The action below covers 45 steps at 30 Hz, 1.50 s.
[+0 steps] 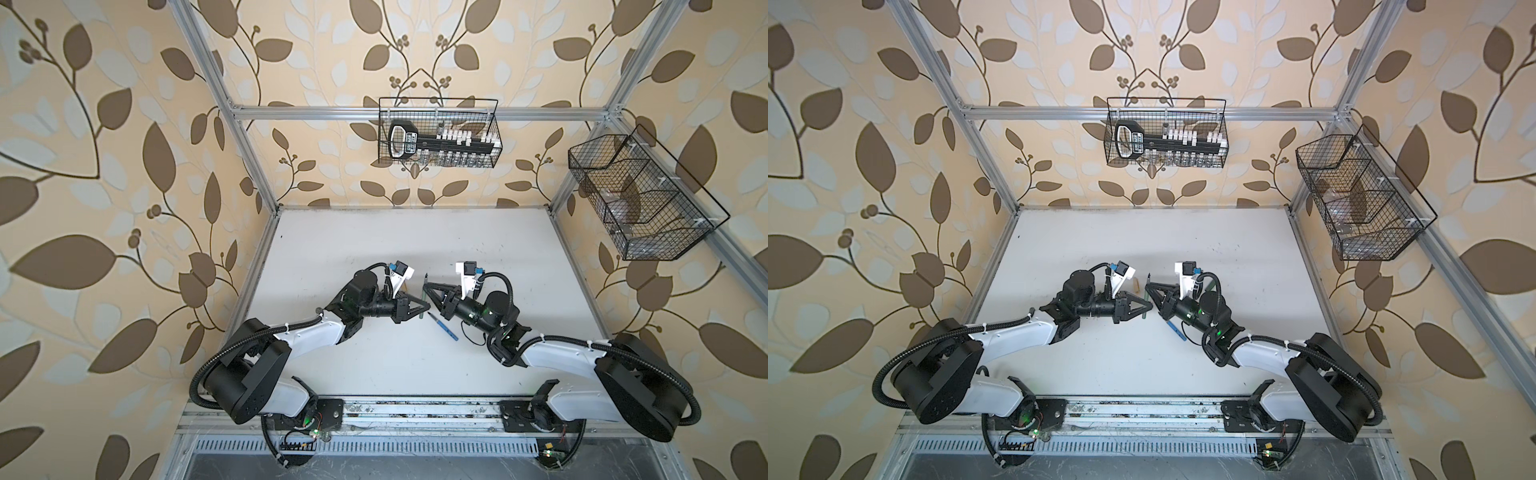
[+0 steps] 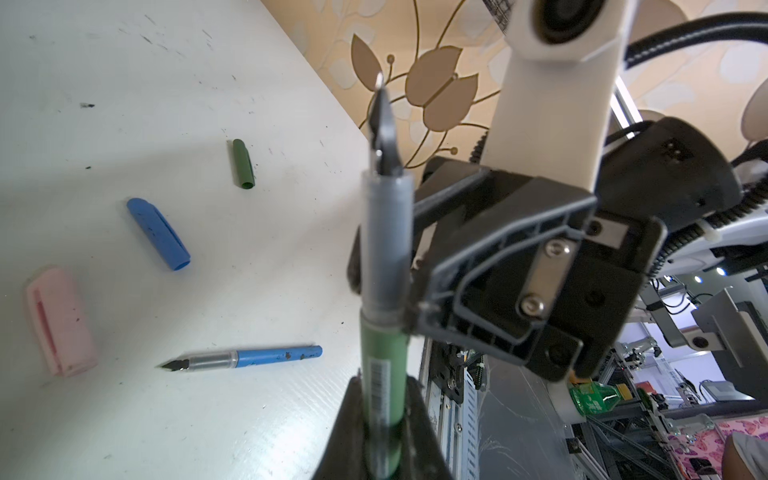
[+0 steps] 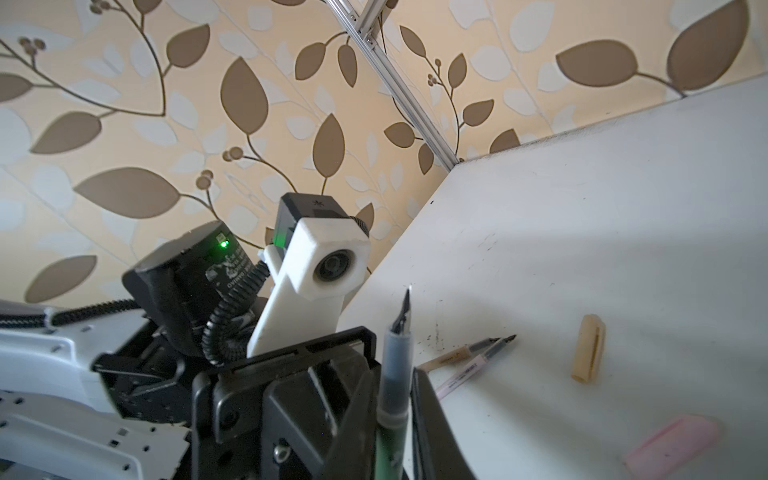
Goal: Insert the pens into the pen caps
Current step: 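Close the left gripper on the green pen barrel beside the right gripper, then open the right gripper and draw it back from the green pen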
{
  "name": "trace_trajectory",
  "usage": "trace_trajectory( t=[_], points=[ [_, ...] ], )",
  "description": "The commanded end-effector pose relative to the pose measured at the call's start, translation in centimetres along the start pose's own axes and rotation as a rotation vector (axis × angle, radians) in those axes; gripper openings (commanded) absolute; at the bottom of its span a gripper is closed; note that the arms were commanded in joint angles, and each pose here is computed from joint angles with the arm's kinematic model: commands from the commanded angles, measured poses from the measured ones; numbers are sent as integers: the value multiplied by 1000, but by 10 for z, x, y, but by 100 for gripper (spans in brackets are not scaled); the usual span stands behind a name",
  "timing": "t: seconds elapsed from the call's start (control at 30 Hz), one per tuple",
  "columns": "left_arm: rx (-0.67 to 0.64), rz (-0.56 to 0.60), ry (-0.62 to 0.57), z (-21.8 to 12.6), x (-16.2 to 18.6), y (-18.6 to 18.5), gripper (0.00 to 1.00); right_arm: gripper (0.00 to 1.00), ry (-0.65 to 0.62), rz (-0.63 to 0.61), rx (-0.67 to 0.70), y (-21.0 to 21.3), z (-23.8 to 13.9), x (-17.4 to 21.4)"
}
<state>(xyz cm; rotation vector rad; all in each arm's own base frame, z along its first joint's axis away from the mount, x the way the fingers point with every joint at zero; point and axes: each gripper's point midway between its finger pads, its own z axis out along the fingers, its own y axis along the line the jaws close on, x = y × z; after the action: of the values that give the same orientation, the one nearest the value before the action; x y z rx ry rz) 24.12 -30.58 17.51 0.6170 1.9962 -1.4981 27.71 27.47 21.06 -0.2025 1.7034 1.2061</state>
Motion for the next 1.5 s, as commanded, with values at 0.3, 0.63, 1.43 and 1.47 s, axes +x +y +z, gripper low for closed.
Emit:
trace_trajectory(
  t=[0.3,0.63,1.43,1.47],
  points=[
    [-4,78,-24,-5,-16,-15,0,41,118,-55,-9,9,-2,1],
    [-26,125,33,3,-6,-19,0,37,166,-9,-104,20,22,3],
    [88,35,17,14,-10,-29,27,0,30,23,-108,14,-1,-6],
    [85,38,17,13,-10,-30,27,0,20,21,-101,13,-2,-8]
  ],
)
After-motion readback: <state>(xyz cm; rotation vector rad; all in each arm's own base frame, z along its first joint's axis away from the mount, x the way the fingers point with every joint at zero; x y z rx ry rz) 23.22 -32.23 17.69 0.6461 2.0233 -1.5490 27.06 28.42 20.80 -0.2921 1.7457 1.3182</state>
